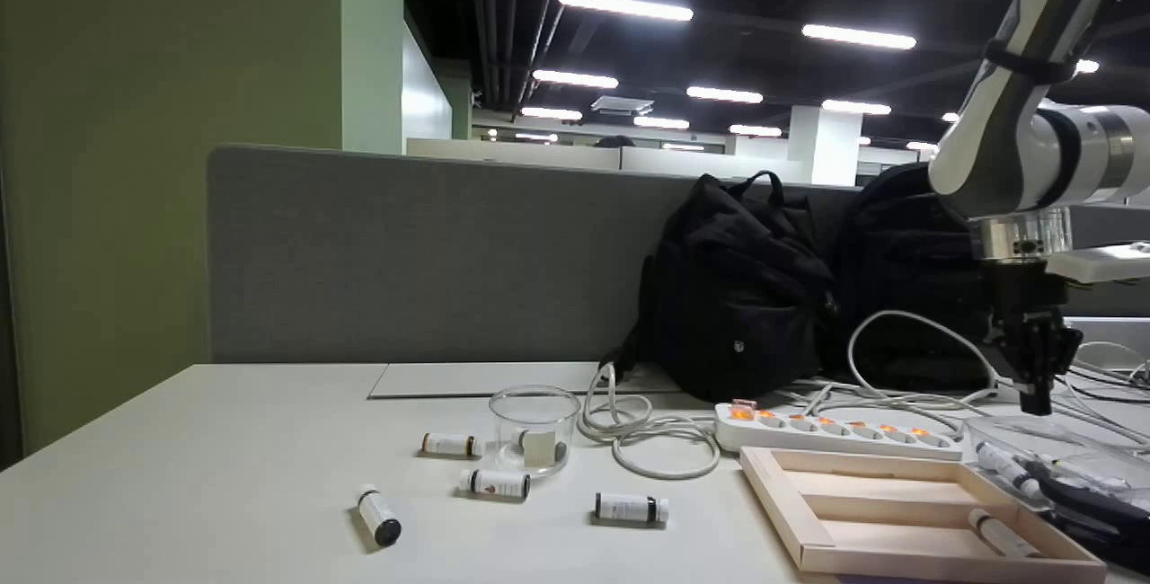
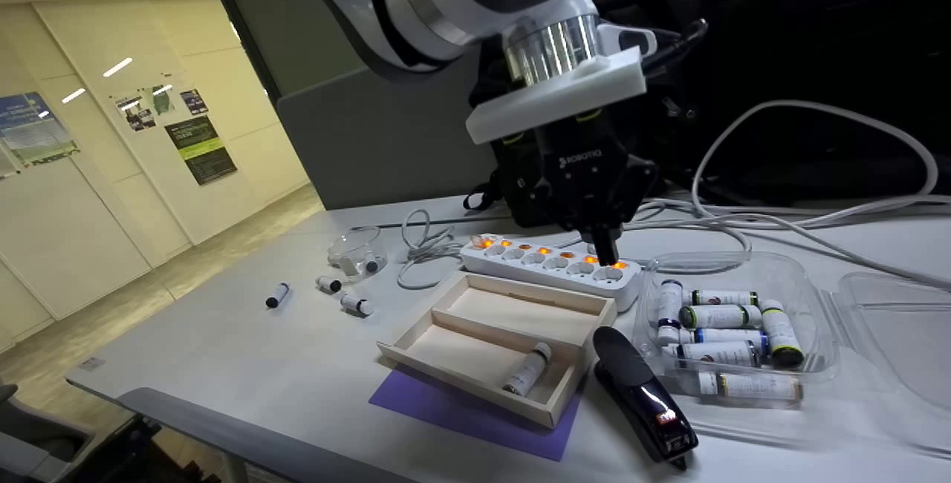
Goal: Push down on the stapler
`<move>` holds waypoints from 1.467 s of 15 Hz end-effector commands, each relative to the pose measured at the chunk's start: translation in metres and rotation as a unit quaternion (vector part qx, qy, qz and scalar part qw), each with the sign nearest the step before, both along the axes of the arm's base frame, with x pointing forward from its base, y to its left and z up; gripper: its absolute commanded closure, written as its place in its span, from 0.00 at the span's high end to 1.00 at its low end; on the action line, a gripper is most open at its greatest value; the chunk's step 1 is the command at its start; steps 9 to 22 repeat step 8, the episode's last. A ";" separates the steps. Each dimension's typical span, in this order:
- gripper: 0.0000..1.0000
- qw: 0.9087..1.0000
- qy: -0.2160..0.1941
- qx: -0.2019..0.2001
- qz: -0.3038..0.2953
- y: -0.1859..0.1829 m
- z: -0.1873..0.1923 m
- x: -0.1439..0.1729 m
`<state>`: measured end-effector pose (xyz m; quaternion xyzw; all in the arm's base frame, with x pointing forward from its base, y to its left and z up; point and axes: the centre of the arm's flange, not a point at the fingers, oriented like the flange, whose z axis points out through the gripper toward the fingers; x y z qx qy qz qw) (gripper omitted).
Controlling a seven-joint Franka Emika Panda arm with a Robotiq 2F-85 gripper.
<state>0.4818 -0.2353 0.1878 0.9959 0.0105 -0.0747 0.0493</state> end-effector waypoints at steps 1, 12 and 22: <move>0.36 1.000 0.000 -0.001 0.007 0.015 0.045 0.000; 0.51 1.000 0.007 0.007 0.010 0.019 0.055 0.005; 0.51 1.000 0.007 0.007 0.010 0.019 0.055 0.005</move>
